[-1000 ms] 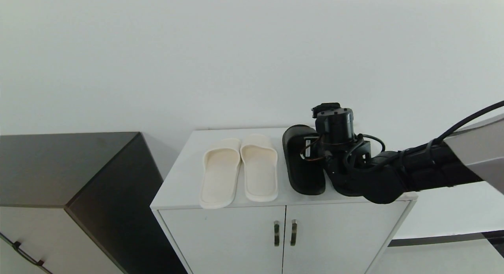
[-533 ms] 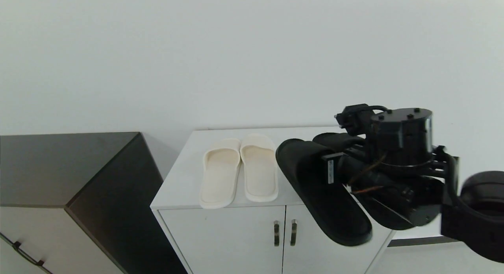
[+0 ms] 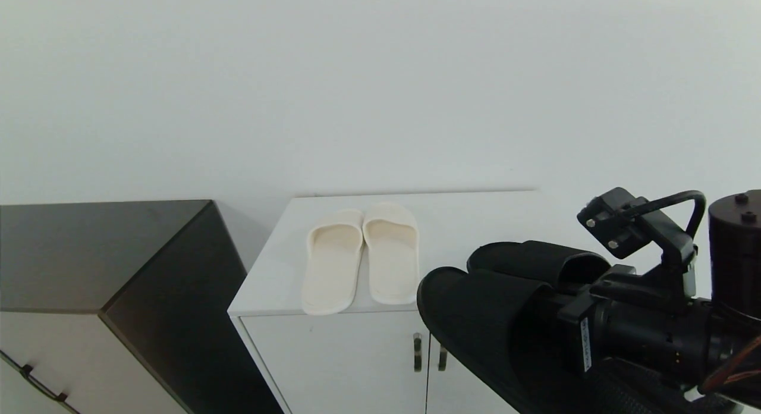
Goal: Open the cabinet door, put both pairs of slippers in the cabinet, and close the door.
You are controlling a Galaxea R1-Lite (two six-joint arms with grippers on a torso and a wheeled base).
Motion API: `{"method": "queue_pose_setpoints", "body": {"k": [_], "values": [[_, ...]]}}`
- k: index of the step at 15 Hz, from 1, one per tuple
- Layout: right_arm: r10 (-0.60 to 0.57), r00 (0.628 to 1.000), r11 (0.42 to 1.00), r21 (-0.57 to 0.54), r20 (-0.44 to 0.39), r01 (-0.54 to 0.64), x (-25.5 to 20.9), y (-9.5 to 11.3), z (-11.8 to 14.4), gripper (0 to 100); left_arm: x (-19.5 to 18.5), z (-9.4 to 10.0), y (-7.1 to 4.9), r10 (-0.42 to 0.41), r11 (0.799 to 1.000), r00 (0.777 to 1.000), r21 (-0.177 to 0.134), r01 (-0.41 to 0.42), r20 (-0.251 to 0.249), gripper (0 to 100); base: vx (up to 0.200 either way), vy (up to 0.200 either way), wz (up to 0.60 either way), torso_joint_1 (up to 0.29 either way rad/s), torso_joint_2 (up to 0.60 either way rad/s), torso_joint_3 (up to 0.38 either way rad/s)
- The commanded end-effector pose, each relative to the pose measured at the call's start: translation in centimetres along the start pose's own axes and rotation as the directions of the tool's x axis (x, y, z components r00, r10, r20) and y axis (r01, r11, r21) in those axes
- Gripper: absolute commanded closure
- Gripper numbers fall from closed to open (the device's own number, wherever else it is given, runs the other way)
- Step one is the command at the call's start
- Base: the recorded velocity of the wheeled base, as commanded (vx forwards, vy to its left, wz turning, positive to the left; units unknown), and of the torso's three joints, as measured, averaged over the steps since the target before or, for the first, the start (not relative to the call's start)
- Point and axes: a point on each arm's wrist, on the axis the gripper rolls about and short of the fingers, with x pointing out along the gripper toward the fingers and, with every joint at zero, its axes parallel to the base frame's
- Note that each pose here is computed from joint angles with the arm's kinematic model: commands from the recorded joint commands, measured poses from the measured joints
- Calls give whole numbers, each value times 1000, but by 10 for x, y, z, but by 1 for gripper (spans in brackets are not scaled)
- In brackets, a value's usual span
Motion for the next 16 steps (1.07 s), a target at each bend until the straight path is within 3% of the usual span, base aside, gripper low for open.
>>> {"method": "queue_pose_setpoints", "body": {"k": [1, 7, 10, 14, 16], "values": [[2, 1000, 1000, 2, 11, -2, -4, -1, 1, 100, 0, 0, 0, 0, 1000, 1000, 0, 0, 0, 100, -200, 0, 0, -2, -7, 7], [5, 1000, 1000, -5, -15, -5, -2, -1, -6, 100, 0, 0, 0, 0, 1000, 1000, 0, 0, 0, 100, -200, 0, 0, -1, 4, 5], [68, 997, 998, -9, -38, -69, -4, 0, -12, 100, 0, 0, 0, 0, 1000, 1000, 0, 0, 0, 100, 0, 0, 0, 0, 0, 0], [67, 996, 996, -54, -57, -70, -2, -1, -17, 100, 0, 0, 0, 0, 1000, 1000, 0, 0, 0, 100, 0, 0, 0, 0, 0, 0], [72, 996, 996, -55, -60, -76, -2, 0, -18, 100, 0, 0, 0, 0, 1000, 1000, 0, 0, 0, 100, 0, -200, 0, 2, -2, 2]]}}
